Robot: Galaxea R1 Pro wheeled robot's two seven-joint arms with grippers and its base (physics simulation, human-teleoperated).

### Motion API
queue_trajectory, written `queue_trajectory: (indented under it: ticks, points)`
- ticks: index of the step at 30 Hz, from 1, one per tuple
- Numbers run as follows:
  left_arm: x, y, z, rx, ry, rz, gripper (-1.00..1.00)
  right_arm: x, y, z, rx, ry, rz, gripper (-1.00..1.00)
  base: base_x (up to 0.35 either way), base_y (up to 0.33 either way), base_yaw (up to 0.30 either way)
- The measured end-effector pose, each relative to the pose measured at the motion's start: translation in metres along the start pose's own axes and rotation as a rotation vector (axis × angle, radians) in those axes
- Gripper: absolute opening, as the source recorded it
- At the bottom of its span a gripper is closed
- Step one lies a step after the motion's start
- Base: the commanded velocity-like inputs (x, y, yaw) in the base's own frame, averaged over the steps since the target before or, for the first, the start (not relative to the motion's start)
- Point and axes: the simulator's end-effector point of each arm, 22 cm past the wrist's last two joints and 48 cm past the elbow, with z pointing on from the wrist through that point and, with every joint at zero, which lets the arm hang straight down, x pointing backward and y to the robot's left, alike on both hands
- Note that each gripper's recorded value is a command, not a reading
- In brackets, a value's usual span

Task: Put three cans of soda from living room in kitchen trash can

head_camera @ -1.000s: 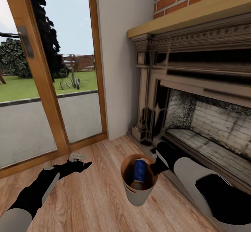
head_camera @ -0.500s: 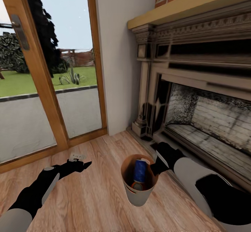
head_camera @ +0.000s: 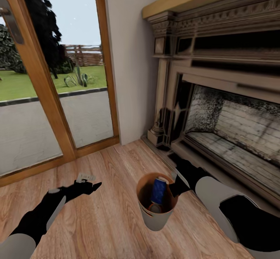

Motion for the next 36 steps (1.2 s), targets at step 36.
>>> queue_trajectory:
  ticks: [36]
  points:
    - [0.063, 0.006, 0.029, 0.007, 0.106, -0.037, 1.0, 0.023, -0.005, 0.063, -0.009, 0.112, -0.004, -1.0, 0.0, 0.0, 0.0]
